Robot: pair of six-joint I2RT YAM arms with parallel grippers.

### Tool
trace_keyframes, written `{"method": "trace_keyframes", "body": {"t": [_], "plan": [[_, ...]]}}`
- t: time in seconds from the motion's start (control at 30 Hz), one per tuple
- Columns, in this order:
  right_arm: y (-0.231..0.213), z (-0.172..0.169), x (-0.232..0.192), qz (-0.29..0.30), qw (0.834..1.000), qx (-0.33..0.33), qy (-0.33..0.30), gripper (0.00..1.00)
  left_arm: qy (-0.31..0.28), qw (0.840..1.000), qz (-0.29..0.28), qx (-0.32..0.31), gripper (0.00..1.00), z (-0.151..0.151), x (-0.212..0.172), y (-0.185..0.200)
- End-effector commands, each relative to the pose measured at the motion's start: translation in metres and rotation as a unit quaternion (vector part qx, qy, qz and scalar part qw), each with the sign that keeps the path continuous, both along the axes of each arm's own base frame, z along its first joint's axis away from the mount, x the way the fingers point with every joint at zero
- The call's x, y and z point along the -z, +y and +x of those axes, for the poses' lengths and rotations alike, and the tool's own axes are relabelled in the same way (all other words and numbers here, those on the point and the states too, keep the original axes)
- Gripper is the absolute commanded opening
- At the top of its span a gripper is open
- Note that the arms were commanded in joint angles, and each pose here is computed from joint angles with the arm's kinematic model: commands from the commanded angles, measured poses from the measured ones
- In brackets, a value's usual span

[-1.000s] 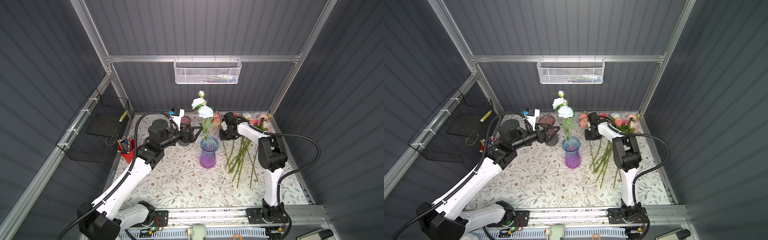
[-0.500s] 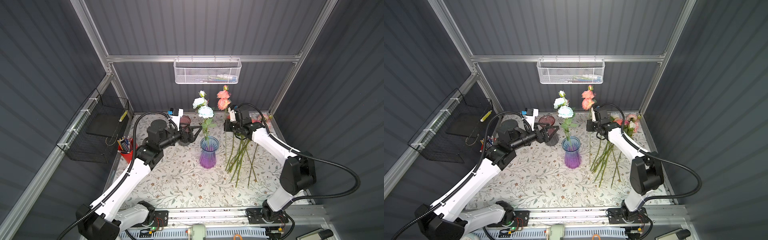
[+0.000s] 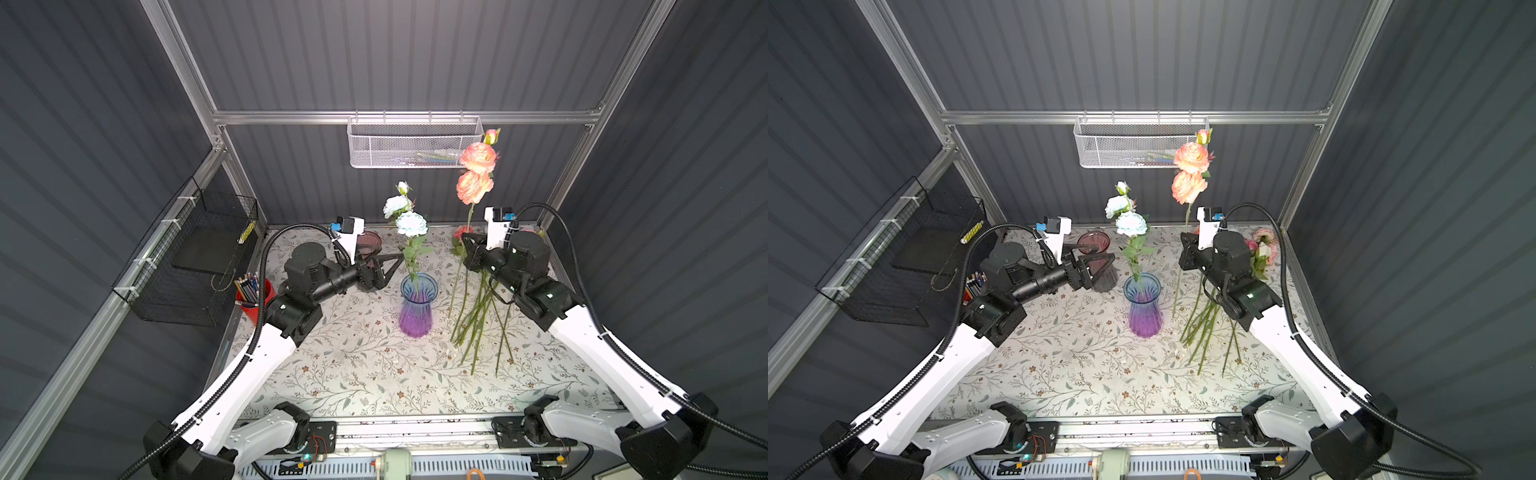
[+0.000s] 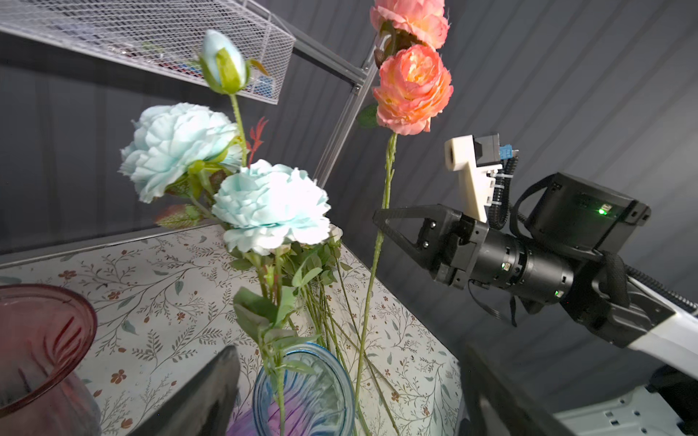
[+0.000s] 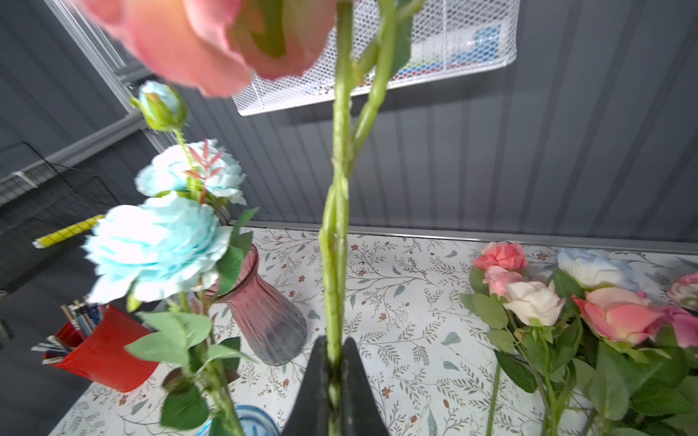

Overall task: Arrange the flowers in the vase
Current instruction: 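Lift the pink rose up out of the bunch with the right gripper, then pass the pink rose stem from the right gripper into the left gripper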

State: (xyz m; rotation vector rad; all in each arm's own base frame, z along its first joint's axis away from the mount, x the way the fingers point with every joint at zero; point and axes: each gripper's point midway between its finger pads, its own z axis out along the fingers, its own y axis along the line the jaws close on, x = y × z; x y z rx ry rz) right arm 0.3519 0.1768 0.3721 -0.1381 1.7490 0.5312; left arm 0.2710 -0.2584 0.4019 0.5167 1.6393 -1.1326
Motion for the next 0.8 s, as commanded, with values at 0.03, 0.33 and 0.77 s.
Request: {"method": "trace_keyframes", "body": {"t": [0.03, 0.33, 0.77], "plan": [[0.0, -0.028, -0.024, 0.037, 0.999, -0.025, -0.019, 0.0, -0.018, 0.998, -0.012, 0.061, 0.86, -0.017, -0.008, -0.013], [0.023, -0.084, -0.054, 0.107, 0.985, -0.129, -0.031, 0.0, -0.021, 0.993, 0.033, 0.111, 0.81, -0.039, 0.007, -0.046], [0.056, -0.105, -0.044, 0.111, 0.975, -0.192, -0.006, 0.0, -0.008, 0.984, 0.053, 0.169, 0.61, -0.055, 0.02, -0.108]]}}
